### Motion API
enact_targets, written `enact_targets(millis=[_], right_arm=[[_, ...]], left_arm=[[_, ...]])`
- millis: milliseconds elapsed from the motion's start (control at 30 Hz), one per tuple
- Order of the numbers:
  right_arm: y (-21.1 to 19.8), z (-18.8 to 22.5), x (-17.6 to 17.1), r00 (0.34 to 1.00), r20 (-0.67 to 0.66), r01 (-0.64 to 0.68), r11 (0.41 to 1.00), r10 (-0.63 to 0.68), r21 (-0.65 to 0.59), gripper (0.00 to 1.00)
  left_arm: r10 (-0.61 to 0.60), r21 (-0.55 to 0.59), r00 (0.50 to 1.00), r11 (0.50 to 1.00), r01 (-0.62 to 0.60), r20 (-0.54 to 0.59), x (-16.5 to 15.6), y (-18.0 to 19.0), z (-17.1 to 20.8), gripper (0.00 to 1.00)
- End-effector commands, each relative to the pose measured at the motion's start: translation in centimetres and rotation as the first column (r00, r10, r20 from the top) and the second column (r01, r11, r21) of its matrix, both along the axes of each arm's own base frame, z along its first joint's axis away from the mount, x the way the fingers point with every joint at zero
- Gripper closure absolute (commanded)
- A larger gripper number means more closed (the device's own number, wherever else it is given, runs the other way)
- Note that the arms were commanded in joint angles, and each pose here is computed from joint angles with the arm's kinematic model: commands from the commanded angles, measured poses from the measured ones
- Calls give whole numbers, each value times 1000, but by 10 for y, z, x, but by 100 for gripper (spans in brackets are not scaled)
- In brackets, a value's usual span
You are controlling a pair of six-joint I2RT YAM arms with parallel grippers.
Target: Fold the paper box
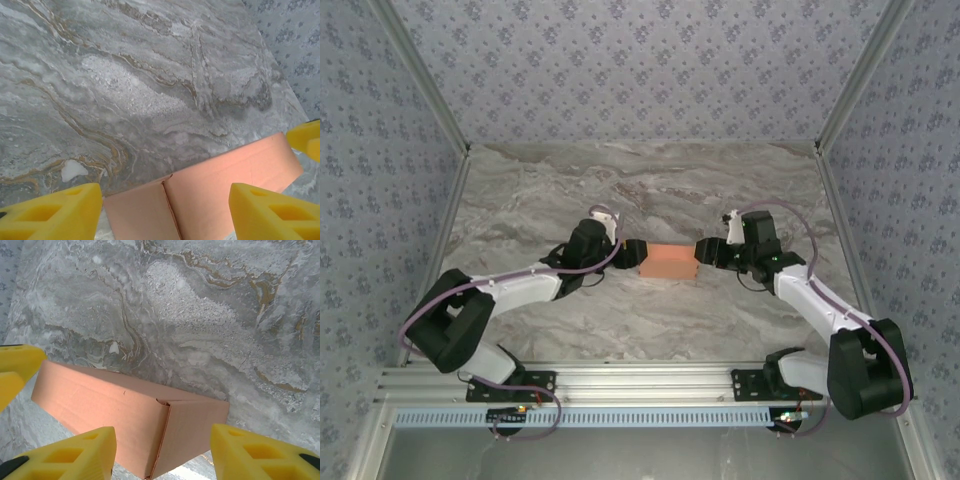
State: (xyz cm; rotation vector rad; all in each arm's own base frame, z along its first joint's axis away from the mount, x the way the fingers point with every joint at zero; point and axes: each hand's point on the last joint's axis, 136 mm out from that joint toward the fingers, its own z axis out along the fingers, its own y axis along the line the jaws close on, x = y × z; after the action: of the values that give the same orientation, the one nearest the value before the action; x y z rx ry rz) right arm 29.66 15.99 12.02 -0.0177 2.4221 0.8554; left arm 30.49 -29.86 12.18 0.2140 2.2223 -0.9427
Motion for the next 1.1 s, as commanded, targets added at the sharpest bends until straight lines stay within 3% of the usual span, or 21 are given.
enact_targets(millis=[0, 267, 567, 1067], right_arm=[[7, -1, 0, 1000, -2, -21, 1000, 21, 3, 46], [17, -6, -1, 999, -7, -38, 999, 38, 11, 54], [29, 14, 16, 997, 55, -49, 999, 48, 24, 66], [39, 35, 74, 978, 201, -44, 997, 55, -57, 71]], left_arm=[[-43, -50, 999, 998, 41, -32, -2, -12, 2, 35], [-66, -72, 997, 995, 62, -47, -5, -16, -1, 45], [-67, -87, 998, 994, 65, -21, 7, -26, 7, 48], [-4, -3, 996, 1000, 4, 86, 73, -28, 13, 51]])
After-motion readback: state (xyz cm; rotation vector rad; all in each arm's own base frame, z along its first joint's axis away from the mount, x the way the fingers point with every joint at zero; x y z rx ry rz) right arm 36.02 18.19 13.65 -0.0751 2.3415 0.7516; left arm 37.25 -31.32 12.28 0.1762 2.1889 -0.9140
